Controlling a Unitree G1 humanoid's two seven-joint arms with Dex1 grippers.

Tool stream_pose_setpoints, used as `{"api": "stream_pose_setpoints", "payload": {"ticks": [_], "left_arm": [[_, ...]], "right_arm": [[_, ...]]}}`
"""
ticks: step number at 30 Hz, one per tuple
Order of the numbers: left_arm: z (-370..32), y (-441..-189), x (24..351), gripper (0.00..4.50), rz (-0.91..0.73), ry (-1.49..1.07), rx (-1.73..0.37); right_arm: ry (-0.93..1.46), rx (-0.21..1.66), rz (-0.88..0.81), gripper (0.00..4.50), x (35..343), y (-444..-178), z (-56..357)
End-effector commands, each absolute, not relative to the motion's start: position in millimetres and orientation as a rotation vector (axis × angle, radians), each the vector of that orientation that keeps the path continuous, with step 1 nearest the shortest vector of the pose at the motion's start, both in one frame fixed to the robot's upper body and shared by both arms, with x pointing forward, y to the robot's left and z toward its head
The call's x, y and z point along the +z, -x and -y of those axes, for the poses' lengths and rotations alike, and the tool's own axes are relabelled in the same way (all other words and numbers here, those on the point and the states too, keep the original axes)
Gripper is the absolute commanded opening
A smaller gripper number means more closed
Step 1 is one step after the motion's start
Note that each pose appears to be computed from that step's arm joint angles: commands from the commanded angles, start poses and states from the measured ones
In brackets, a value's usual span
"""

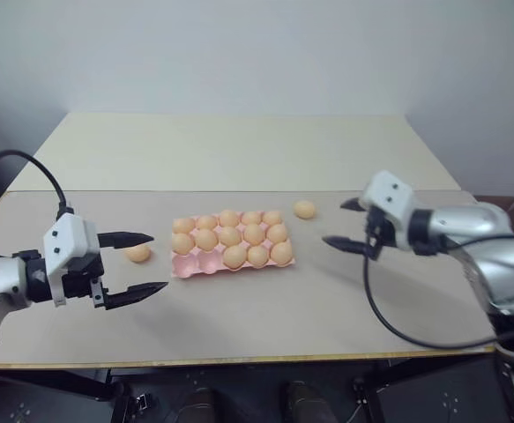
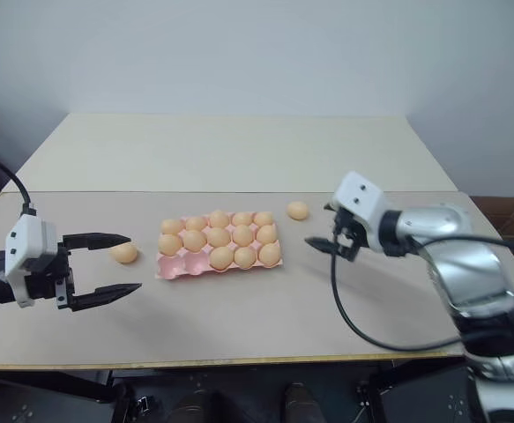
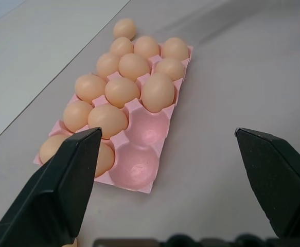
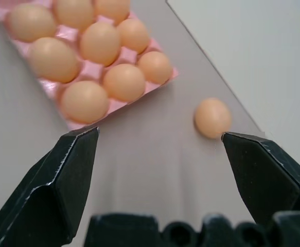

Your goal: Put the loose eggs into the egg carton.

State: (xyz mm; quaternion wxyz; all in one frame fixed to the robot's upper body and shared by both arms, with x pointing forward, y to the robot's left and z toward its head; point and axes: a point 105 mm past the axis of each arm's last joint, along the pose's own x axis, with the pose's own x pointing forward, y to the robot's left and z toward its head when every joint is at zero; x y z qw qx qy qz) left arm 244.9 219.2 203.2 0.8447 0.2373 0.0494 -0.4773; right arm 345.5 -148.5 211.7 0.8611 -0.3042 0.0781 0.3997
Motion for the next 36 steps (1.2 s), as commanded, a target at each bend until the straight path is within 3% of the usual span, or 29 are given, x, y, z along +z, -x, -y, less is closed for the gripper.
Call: {"api": "stream_pose_setpoints", "payload": {"ticks": [1,12,24,36], "left_arm": [[-217,-243,211,4.50,-0.069,-0.540,-0.999],[-219,-239,209,4.50,-0.082,-0.545,-0.982],[-219,-238,208,4.50,-0.091,-0.550,-0.978],[-219,-238,207,4.50,-0.099,-0.554,-0.984]], "right_arm": [[0.687,0.790,-0.122,4.45,217,-376,142],[0.749,0.788,-0.108,4.45,210,-437,112],[0.643,0.701,-0.191,4.45,190,-462,119],[0.551,0.659,-0.216,4.45,179,-467,116]]}}
